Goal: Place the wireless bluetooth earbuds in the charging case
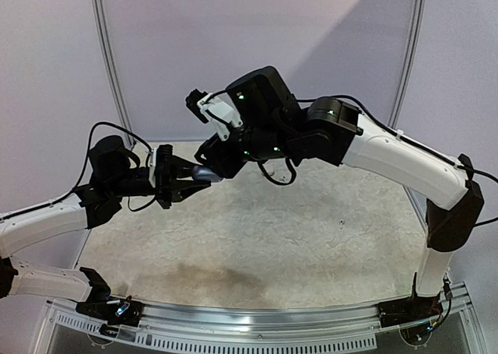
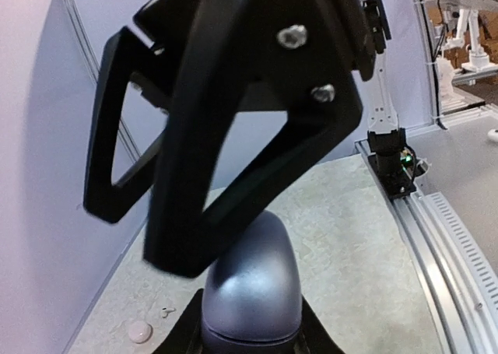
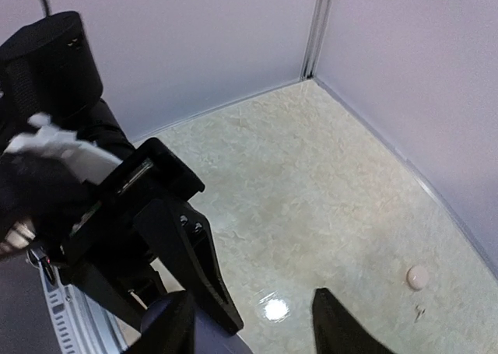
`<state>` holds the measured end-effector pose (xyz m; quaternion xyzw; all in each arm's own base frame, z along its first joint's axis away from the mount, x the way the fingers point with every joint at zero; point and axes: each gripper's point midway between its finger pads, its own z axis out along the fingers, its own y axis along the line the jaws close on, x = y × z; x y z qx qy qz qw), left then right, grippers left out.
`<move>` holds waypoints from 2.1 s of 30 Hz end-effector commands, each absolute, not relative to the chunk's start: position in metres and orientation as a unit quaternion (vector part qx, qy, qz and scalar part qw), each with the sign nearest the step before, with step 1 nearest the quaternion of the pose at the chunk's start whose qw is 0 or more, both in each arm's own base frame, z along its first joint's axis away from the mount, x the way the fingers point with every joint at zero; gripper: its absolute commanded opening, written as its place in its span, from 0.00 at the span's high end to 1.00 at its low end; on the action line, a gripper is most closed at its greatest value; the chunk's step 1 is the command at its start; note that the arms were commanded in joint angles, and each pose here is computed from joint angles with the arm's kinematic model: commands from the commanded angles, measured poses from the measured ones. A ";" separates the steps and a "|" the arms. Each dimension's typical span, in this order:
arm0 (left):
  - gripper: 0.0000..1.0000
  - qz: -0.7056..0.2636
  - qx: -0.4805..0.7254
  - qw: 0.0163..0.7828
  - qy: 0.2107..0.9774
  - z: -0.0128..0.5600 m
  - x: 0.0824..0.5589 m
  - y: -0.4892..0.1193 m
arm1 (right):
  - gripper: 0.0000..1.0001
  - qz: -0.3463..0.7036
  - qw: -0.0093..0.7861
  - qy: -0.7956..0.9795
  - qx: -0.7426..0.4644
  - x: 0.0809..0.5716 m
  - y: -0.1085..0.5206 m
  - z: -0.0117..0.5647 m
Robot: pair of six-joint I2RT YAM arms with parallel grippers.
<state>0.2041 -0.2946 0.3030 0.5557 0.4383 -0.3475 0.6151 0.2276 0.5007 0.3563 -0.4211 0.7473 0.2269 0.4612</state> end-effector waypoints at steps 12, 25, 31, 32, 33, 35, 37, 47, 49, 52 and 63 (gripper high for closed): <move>1.00 -0.544 0.411 0.581 0.445 0.384 0.189 -0.288 | 0.30 0.392 0.493 0.625 -0.462 0.160 0.450 0.416; 1.00 -0.544 0.426 0.583 0.427 0.387 0.179 -0.289 | 0.42 0.431 0.453 0.610 -0.486 0.174 0.479 0.410; 1.00 -0.543 0.424 0.585 0.428 0.386 0.179 -0.289 | 0.60 0.443 0.439 0.605 -0.495 0.171 0.489 0.402; 1.00 -0.543 0.423 0.586 0.428 0.386 0.179 -0.289 | 0.62 0.444 0.436 0.606 -0.495 0.171 0.490 0.400; 1.00 -0.543 0.422 0.586 0.428 0.386 0.179 -0.288 | 0.65 0.444 0.435 0.606 -0.496 0.171 0.491 0.400; 1.00 -0.542 0.422 0.587 0.429 0.386 0.179 -0.288 | 0.73 0.446 0.431 0.607 -0.497 0.170 0.492 0.398; 1.00 -0.542 0.421 0.588 0.429 0.386 0.180 -0.288 | 0.80 0.448 0.427 0.606 -0.500 0.169 0.492 0.397; 1.00 -0.540 0.418 0.587 0.434 0.384 0.183 -0.290 | 0.72 0.455 0.398 0.607 -0.516 0.163 0.498 0.389; 1.00 -0.541 0.418 0.587 0.434 0.384 0.183 -0.290 | 0.70 0.453 0.399 0.610 -0.513 0.165 0.500 0.388; 1.00 -0.540 0.418 0.587 0.434 0.384 0.183 -0.290 | 0.71 0.451 0.401 0.611 -0.513 0.165 0.500 0.388; 1.00 -0.539 0.418 0.587 0.435 0.382 0.184 -0.290 | 0.75 0.443 0.408 0.614 -0.509 0.170 0.500 0.389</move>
